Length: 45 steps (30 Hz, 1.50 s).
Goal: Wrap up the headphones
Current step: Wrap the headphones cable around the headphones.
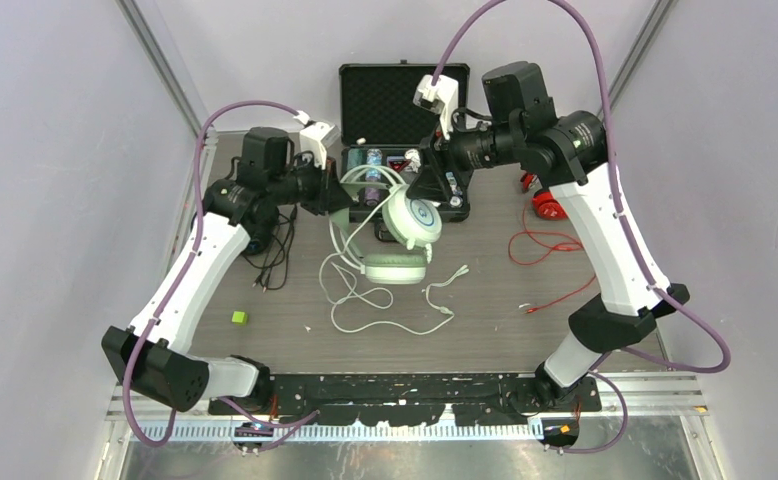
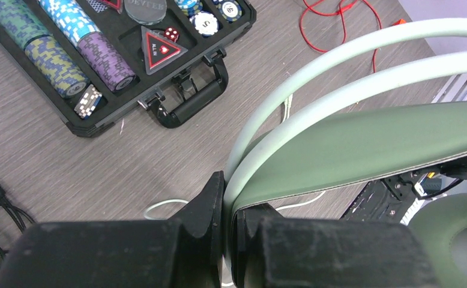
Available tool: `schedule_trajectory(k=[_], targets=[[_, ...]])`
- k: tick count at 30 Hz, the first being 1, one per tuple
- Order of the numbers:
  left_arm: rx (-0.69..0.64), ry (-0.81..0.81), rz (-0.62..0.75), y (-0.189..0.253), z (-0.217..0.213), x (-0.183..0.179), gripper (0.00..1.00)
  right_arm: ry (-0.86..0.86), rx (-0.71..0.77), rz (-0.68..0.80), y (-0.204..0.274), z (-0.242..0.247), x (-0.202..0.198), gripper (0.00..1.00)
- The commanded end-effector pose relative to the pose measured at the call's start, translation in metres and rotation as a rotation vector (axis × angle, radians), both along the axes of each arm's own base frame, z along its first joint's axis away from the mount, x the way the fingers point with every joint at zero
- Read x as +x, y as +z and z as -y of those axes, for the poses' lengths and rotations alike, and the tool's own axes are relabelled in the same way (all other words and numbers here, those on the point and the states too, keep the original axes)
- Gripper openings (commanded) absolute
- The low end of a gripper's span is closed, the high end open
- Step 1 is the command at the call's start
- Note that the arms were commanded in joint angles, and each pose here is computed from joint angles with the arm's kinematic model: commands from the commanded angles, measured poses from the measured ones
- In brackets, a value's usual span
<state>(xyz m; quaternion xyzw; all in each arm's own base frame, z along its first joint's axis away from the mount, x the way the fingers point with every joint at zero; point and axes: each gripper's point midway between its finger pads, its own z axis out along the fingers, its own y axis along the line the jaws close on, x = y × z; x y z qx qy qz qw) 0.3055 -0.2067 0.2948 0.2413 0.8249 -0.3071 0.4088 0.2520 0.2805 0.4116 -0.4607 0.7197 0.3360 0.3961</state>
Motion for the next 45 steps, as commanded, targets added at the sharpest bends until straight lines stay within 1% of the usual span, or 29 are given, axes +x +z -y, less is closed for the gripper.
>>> schedule_trajectory(k=[1, 6, 12, 15, 18, 23, 27, 29, 30, 31, 34, 36, 39, 41, 42, 43, 45], targets=[[-0.079, -0.086, 0.08, 0.037, 0.015, -0.014, 0.0, 0.057, 0.029, -0.02, -0.002, -0.011, -0.001, 0.58], [-0.071, -0.103, 0.081, 0.037, 0.018, -0.016, 0.0, 0.054, 0.034, -0.041, -0.008, -0.017, 0.004, 0.57], [-0.061, -0.119, 0.097, 0.039, 0.02, -0.017, 0.0, -0.009, 0.053, -0.056, -0.012, -0.023, 0.019, 0.53], [-0.057, -0.115, 0.102, 0.04, 0.02, -0.016, 0.0, -0.013, 0.051, -0.061, -0.015, -0.023, 0.02, 0.51], [-0.058, -0.117, 0.105, 0.041, 0.02, -0.017, 0.0, -0.032, 0.042, -0.053, -0.017, -0.02, 0.022, 0.5], [-0.053, -0.113, 0.116, 0.042, 0.018, -0.018, 0.0, -0.088, 0.027, -0.041, -0.02, -0.018, 0.033, 0.47], [-0.038, -0.08, 0.127, 0.041, 0.013, -0.015, 0.0, -0.106, 0.021, -0.053, -0.023, -0.018, 0.036, 0.44], [-0.021, -0.023, 0.125, 0.041, 0.007, -0.009, 0.0, -0.12, 0.03, -0.054, -0.019, -0.017, 0.036, 0.45], [-0.009, 0.02, 0.119, 0.04, 0.002, -0.005, 0.0, -0.143, 0.042, -0.059, -0.014, -0.016, 0.037, 0.46], [0.006, 0.065, 0.117, 0.04, -0.003, 0.0, 0.0, -0.169, 0.063, -0.067, -0.007, -0.015, 0.038, 0.49], [0.017, 0.152, 0.119, 0.043, -0.013, 0.008, 0.0, -0.277, 0.135, -0.096, 0.015, -0.01, 0.044, 0.63], [0.012, 0.226, 0.112, 0.046, -0.02, 0.013, 0.0, -0.358, 0.18, -0.094, 0.025, -0.005, 0.049, 0.67], [0.007, 0.332, 0.095, 0.053, -0.03, 0.021, 0.0, -0.47, 0.244, -0.08, 0.03, 0.006, 0.056, 0.69], [0.005, 0.402, 0.092, 0.061, -0.038, 0.027, 0.0, -0.52, 0.309, -0.049, 0.042, 0.014, 0.055, 0.7], [0.005, 0.43, 0.091, 0.064, -0.041, 0.029, 0.0, -0.532, 0.369, -0.014, 0.058, 0.02, 0.051, 0.7], [0.001, 0.457, 0.09, 0.067, -0.044, 0.031, 0.0, -0.536, 0.408, -0.004, 0.061, 0.02, 0.051, 0.69], [-0.018, 0.511, 0.092, 0.076, -0.048, 0.036, 0.0, -0.488, 0.533, 0.044, 0.08, 0.022, 0.034, 0.69]])
